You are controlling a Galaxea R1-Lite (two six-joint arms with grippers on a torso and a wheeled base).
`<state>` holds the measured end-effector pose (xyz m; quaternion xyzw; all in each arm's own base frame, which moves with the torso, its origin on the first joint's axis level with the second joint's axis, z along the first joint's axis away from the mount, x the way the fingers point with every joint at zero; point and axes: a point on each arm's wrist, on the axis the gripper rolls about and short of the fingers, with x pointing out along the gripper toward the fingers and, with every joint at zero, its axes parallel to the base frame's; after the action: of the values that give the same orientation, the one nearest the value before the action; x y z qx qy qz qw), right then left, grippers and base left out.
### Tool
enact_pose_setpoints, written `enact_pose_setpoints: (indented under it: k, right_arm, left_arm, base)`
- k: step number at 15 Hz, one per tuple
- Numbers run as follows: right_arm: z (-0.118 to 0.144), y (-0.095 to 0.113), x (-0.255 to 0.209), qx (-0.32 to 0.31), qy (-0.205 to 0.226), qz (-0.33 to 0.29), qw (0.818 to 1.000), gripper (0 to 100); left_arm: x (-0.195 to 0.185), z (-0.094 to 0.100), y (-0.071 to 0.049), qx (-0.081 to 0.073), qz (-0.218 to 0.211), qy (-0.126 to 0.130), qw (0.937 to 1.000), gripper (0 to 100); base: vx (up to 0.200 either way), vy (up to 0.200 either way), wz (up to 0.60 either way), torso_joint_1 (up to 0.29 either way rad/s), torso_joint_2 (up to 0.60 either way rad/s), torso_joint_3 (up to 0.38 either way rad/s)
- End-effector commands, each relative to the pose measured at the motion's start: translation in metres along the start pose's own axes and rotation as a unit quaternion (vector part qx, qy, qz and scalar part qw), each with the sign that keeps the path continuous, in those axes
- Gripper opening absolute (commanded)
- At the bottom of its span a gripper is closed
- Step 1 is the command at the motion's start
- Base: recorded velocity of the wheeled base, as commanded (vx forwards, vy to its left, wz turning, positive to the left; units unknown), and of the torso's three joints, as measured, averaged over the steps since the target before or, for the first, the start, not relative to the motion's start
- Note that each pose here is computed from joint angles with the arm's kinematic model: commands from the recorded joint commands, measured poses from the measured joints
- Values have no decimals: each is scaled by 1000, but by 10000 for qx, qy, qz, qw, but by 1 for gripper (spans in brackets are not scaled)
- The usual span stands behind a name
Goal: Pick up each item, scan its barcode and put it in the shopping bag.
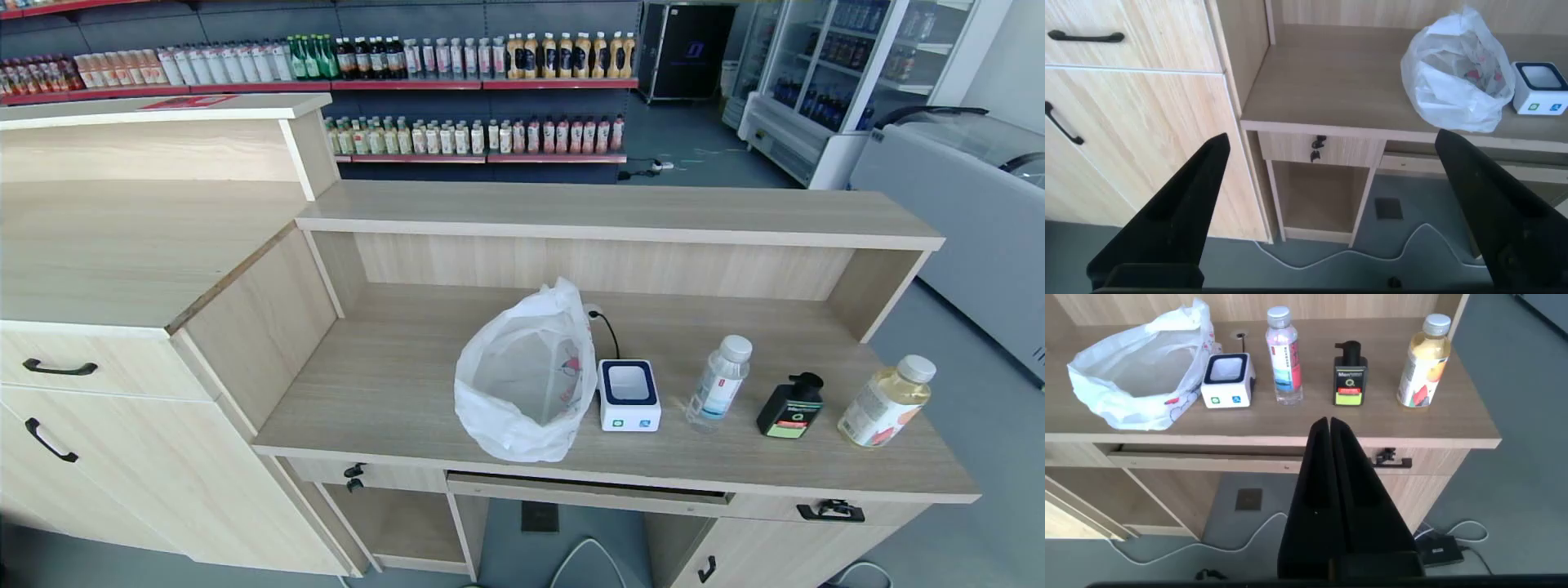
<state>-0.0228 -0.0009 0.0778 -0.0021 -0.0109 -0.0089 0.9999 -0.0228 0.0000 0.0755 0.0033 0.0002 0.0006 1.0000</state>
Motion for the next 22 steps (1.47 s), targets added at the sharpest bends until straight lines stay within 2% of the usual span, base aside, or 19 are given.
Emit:
enact_pose_setpoints:
  k: [1, 2, 3, 4, 5, 6, 7, 9, 11, 12, 13, 14, 18, 22]
  right_arm:
    - [24, 0, -2, -1, -174, 49, 9998, 0]
    - [73, 0, 8, 29, 102, 88, 9999, 0]
    - [136, 1, 37, 119, 188, 171, 9996, 0]
    - [169, 3, 69, 284, 276, 243, 9989, 0]
    - [185, 4, 88, 324, 238, 220, 9989, 0]
    - [210, 0, 133, 272, 123, -68, 9995, 0]
    - [208, -7, 163, 28, 302, -310, 9991, 0]
    - [176, -12, 194, -164, 592, -20, 9981, 0]
    - [151, -14, 209, -351, 686, 96, 9970, 0]
    - [126, -16, 219, -330, 938, 185, 9949, 0]
    - [108, -17, 226, -247, 1134, 342, 9926, 100]
    - [89, -19, 237, -216, 1413, 332, 9892, 100]
    - [42, -31, 272, -140, 1959, 770, 9775, 100]
    - [15, -38, 288, -481, 2086, 891, 9727, 100]
  left_arm:
    - [0, 0, 0, -2, 1, -2, 10000, 100]
    - [0, 0, 0, -2, 1, -2, 10000, 100]
    - [0, 0, 0, -2, 1, -2, 10000, 100]
    - [0, 0, 0, -2, 1, -2, 10000, 100]
    - [0, 0, 0, -2, 1, -2, 10000, 100]
    - [0, 0, 0, -2, 1, -2, 10000, 100]
    - [0, 0, 0, -2, 1, -2, 10000, 100]
    - [0, 0, 0, -2, 1, -2, 10000, 100]
    - [0, 0, 0, -2, 1, -2, 10000, 100]
    - [0, 0, 0, -2, 1, -2, 10000, 100]
    - [0, 0, 0, -2, 1, -2, 10000, 100]
    - [0, 0, 0, -2, 1, -2, 10000, 100]
    - [0, 0, 0, -2, 1, -2, 10000, 100]
    - [0, 0, 0, -2, 1, -2, 10000, 100]
  base:
    - [0, 0, 0, 0, 0, 0]
    - [0, 0, 0, 0, 0, 0]
    - [0, 0, 0, 0, 0, 0]
    - [0, 0, 0, 0, 0, 0]
    - [0, 0, 0, 0, 0, 0]
    - [0, 0, 0, 0, 0, 0]
    - [0, 0, 0, 0, 0, 0]
    - [0, 0, 0, 0, 0, 0]
    - [0, 0, 0, 0, 0, 0]
    - [0, 0, 0, 0, 0, 0]
    - [0, 0, 0, 0, 0, 0]
    - [0, 0, 0, 0, 0, 0]
    - [0, 0, 0, 0, 0, 0]
    - [0, 0, 0, 0, 0, 0]
